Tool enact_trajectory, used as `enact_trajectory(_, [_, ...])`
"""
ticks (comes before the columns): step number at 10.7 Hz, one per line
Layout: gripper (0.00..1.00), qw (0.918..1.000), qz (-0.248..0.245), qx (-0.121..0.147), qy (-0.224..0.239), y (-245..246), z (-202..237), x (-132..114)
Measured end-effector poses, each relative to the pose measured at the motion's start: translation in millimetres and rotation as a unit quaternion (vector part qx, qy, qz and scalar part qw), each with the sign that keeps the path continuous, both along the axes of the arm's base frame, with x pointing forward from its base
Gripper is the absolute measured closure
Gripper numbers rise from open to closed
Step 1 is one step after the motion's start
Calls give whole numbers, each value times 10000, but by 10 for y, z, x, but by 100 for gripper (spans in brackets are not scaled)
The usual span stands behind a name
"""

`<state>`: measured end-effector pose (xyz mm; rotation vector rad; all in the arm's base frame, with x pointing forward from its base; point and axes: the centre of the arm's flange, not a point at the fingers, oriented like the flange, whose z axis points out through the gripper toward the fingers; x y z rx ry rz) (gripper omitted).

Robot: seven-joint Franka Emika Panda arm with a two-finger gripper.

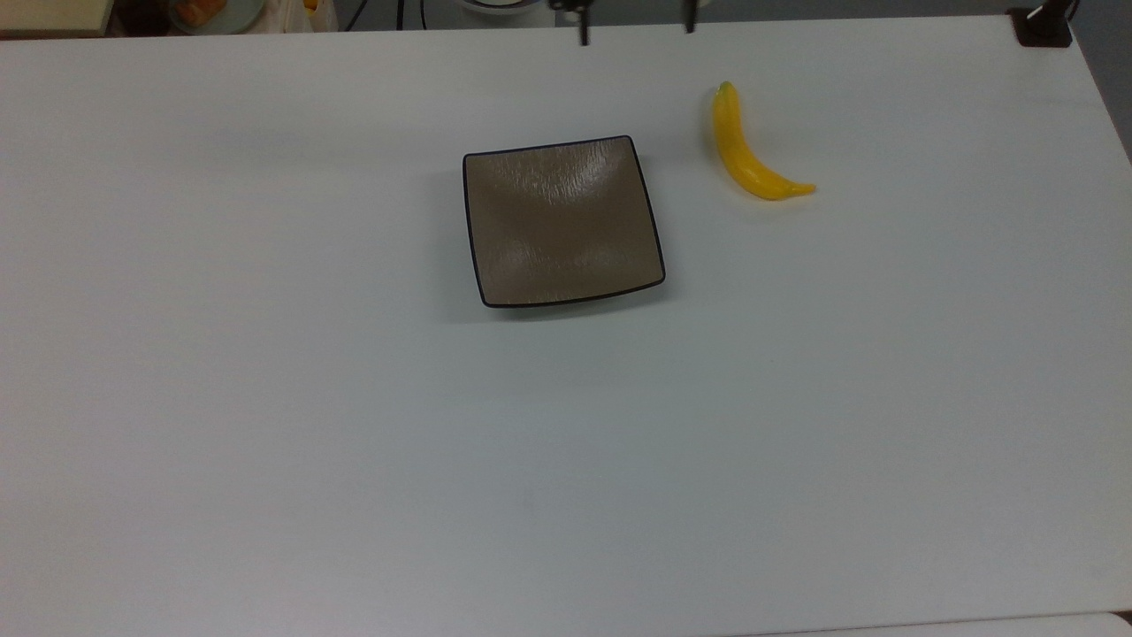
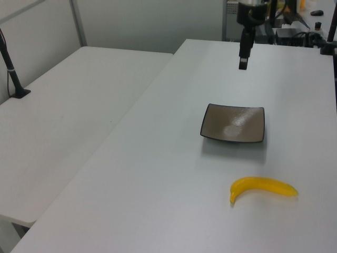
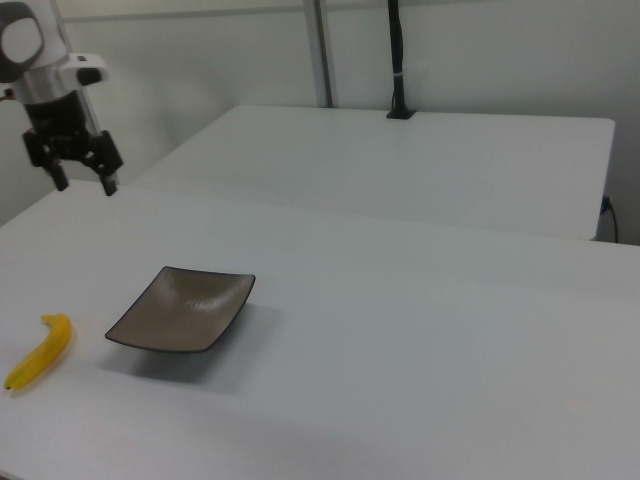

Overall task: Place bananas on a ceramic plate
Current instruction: 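Move the gripper from rest toward the yellow banana, then lower the open gripper over the banana's middle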

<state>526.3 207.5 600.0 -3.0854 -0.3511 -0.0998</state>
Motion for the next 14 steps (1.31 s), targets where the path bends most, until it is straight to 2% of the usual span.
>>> enact_trajectory(4, [0,9964,843,-53,106,867,-30,-455])
enact_trajectory(7, [0,9921,1231,-81,221,1248,-131,-715])
enact_trajectory(11, [0,9886,1327,-294,639,1398,-605,-902])
enact_trajectory(14, [0,9914,1114,-274,625,1389,-1041,-896])
